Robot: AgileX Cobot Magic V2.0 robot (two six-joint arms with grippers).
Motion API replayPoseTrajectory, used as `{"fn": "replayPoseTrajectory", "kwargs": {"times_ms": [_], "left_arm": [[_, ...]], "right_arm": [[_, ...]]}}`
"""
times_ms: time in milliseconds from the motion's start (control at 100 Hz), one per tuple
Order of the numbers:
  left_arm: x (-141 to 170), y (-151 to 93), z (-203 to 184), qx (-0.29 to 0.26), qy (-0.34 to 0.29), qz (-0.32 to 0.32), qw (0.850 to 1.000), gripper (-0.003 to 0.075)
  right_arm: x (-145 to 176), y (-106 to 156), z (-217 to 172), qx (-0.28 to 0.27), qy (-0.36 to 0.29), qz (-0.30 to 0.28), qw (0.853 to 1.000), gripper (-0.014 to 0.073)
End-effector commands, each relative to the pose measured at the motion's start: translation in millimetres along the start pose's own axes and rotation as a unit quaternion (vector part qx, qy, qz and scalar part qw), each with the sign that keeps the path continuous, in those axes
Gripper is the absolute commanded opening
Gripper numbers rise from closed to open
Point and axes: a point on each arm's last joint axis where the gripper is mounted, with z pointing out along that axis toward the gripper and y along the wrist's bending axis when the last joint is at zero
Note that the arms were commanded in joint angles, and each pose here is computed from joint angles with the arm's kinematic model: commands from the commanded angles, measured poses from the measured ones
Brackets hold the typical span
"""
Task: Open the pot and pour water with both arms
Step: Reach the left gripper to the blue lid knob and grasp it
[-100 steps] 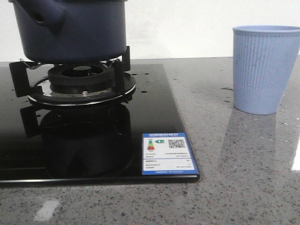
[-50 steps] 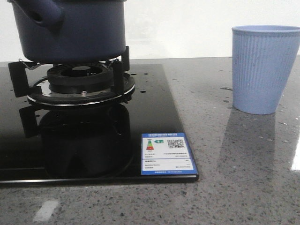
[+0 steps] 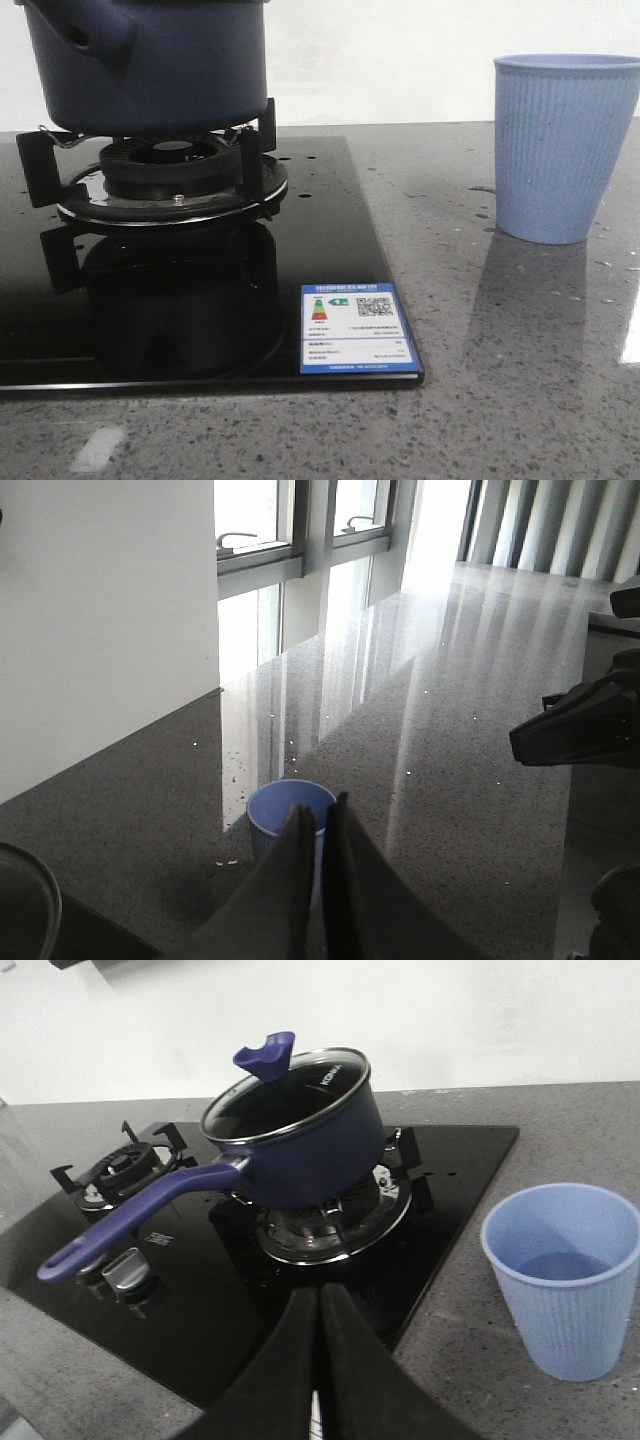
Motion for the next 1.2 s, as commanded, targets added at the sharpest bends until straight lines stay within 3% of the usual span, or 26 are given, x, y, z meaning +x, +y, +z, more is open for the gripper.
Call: {"fn": "replayPoseTrajectory", "kwargs": {"times_ms": [0,100,190,250,310,370,510,740,850,990,1190], "left_arm": [[-25.7,4.0,4.7,0.005,-0.042,0.020,0.999,0.0003],[-34.4,18.2,12.7,-0.023,-0.038,0.095,0.995,0.0073],[-36.5,34.0,19.3,-0.067,-0.039,0.142,0.987,0.0242],[-36.8,43.9,22.0,-0.103,-0.044,0.137,0.984,0.0362],[-37.2,50.5,23.3,-0.128,-0.048,0.133,0.982,0.0435],[-37.0,53.3,24.3,-0.136,-0.051,0.118,0.982,0.0469],[-33.0,62.2,30.1,-0.144,-0.052,0.052,0.987,0.0458],[-13.7,95.2,38.4,-0.109,-0.026,-0.003,0.994,0.0439],[-7.6,112.7,32.2,-0.080,-0.034,0.013,0.996,0.0439],[2.3,131.1,32.6,-0.095,-0.018,0.059,0.994,0.0445],[20.2,147.7,50.9,-0.083,-0.001,0.064,0.995,0.0557]], "right_arm": [[-15.8,3.4,-1.0,-0.003,-0.043,-0.021,0.999,0.0008],[-15.9,2.7,-1.0,0.001,-0.043,-0.027,0.999,0.0178],[-16.0,2.3,-1.0,0.003,-0.043,-0.032,0.999,0.0354],[-14.9,2.0,-0.9,0.005,-0.037,-0.032,0.999,0.0467],[-13.2,1.4,-0.8,0.008,-0.028,-0.032,0.999,0.0536],[-11.6,0.9,-0.7,0.010,-0.019,-0.032,0.999,0.0549],[-10.1,0.4,-0.7,0.013,-0.011,-0.032,0.999,0.0549],[-9.4,0.1,-0.7,0.014,-0.007,-0.033,0.999,0.0549],[-8.7,-0.1,-0.7,0.015,-0.003,-0.033,0.999,0.0549],[-7.9,-0.4,-0.7,0.017,0.002,-0.032,0.999,0.0549],[-7.2,-0.6,-0.4,0.017,0.003,-0.032,0.999,0.0549]]}}
